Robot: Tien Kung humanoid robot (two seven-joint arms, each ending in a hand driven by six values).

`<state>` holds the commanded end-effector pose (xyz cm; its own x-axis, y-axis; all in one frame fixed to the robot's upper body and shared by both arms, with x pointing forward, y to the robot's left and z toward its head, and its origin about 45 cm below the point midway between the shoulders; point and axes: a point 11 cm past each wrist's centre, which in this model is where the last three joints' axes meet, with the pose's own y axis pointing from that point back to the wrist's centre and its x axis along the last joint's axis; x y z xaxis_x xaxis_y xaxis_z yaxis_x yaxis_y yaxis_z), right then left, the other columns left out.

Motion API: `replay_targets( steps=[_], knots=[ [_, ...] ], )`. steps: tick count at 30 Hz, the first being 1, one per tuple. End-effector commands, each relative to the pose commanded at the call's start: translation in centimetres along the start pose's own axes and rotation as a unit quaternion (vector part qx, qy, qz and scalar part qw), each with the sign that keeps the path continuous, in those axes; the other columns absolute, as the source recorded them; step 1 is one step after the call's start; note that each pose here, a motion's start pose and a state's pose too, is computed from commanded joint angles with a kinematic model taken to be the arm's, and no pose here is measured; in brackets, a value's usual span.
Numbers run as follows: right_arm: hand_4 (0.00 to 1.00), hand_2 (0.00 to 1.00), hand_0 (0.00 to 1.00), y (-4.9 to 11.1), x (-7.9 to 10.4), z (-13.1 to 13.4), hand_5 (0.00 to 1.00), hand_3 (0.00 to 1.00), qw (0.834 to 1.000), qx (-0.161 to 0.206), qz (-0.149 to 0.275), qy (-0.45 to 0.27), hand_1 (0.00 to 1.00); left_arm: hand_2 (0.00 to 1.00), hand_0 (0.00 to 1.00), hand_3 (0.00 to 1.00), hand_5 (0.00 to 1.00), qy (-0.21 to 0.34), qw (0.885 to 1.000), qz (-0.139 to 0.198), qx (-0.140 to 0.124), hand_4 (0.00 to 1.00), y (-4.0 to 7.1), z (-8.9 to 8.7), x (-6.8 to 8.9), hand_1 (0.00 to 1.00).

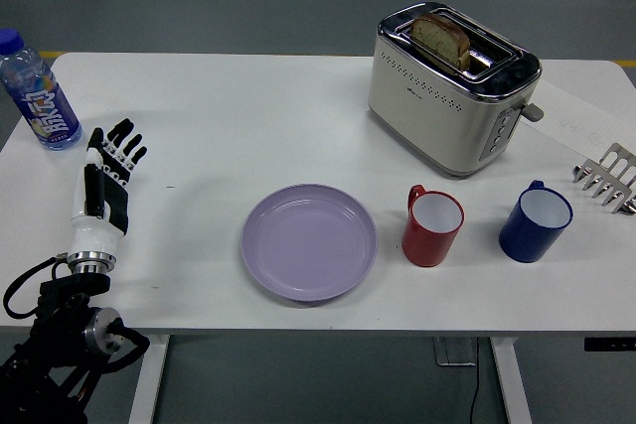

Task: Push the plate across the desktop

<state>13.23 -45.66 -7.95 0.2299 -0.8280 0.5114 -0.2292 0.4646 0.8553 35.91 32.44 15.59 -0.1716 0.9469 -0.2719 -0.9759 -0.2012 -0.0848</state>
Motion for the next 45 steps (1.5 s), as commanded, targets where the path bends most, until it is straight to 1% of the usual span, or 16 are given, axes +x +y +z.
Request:
replay_targets(
  steps=[1, 2, 4, 8, 9, 11, 12, 13, 16, 19, 25, 34, 45],
  knots=[
    [0.185, 0.666, 0.636, 0.0, 0.0, 0.0, 0.114, 0.607, 1.0, -0.001, 0.0, 0.0, 0.607, 0.816, 0.773, 0.719, 0.998, -0.006, 1.0, 0.0, 0.003, 0.598, -0.2, 0.4, 0.9, 0.802],
    [0.185, 0.666, 0.636, 0.0, 0.0, 0.1, 0.114, 0.607, 1.0, -0.001, 0.0, 0.0, 0.607, 0.816, 0.773, 0.719, 0.998, -0.007, 1.0, 0.002, 0.003, 0.598, -0.3, 0.6, 1.3, 0.802],
    [0.185, 0.666, 0.636, 0.0, -0.1, 0.2, 0.114, 0.607, 1.0, -0.002, 0.0, 0.001, 0.607, 0.816, 0.773, 0.719, 0.998, -0.026, 1.0, -0.002, 0.014, 0.598, -0.5, 1.2, 3.0, 0.802],
    [0.185, 0.666, 0.636, 0.0, -0.1, 0.3, 0.113, 0.607, 1.0, -0.004, 0.0, 0.0, 0.606, 0.805, 0.769, 0.713, 0.998, -0.05, 0.998, -0.012, 0.035, 0.601, -0.6, 1.9, 5.1, 0.797],
    [0.185, 0.666, 0.636, 0.0, -0.1, 0.3, 0.113, 0.607, 1.0, -0.004, 0.0, 0.0, 0.606, 0.805, 0.769, 0.713, 0.998, -0.052, 0.998, -0.013, 0.036, 0.601, -0.6, 2.1, 5.5, 0.797],
    [0.185, 0.666, 0.636, 0.0, -0.1, 0.4, 0.113, 0.607, 1.0, -0.005, 0.0, 0.0, 0.606, 0.805, 0.769, 0.713, 0.998, -0.055, 0.998, -0.013, 0.038, 0.601, -0.6, 2.2, 5.8, 0.797],
    [0.185, 0.666, 0.636, 0.0, -0.2, 0.4, 0.113, 0.607, 1.0, -0.005, -0.001, -0.001, 0.606, 0.805, 0.769, 0.713, 0.998, -0.056, 0.998, -0.012, 0.04, 0.601, -0.6, 2.5, 6.4, 0.797],
    [0.185, 0.665, 0.636, 0.0, -0.2, 0.5, 0.113, 0.607, 1.0, -0.006, -0.001, -0.001, 0.606, 0.8, 0.77, 0.715, 0.998, -0.057, 0.997, -0.012, 0.046, 0.602, -0.5, 2.8, 7.0, 0.797],
    [0.185, 0.665, 0.636, 0.0, -0.3, 0.6, 0.113, 0.607, 1.0, -0.007, -0.001, 0.001, 0.606, 0.8, 0.77, 0.715, 0.998, -0.059, 0.996, -0.01, 0.06, 0.602, -0.5, 3.1, 7.9, 0.797],
    [0.185, 0.665, 0.636, 0.0, -0.4, 0.7, 0.114, 0.607, 1.0, -0.008, -0.002, 0.001, 0.606, 0.8, 0.77, 0.718, 0.998, -0.059, 0.996, -0.008, 0.07, 0.603, -0.5, 3.2, 8.3, 0.798],
    [0.185, 0.665, 0.636, 0.0, -0.5, 0.7, 0.113, 0.607, 1.0, -0.008, -0.003, -0.002, 0.607, 0.801, 0.771, 0.721, 0.998, -0.048, 0.996, 0.007, 0.081, 0.611, -0.4, 3.5, 9.3, 0.799],
    [0.186, 0.666, 0.636, 0.0, -0.4, 0.5, 0.113, 0.607, 1.0, -0.006, -0.003, -0.003, 0.607, 0.805, 0.772, 0.724, 0.998, -0.033, 0.996, 0.019, 0.075, 0.612, -0.6, 3.9, 9.5, 0.8],
    [0.185, 0.666, 0.636, 0.0, -0.3, 0.2, 0.113, 0.607, 1.0, -0.003, -0.002, -0.003, 0.606, 0.807, 0.771, 0.73, 0.998, -0.026, 0.996, 0.026, 0.083, 0.623, -0.6, 3.8, 9.8, 0.801]
  ],
)
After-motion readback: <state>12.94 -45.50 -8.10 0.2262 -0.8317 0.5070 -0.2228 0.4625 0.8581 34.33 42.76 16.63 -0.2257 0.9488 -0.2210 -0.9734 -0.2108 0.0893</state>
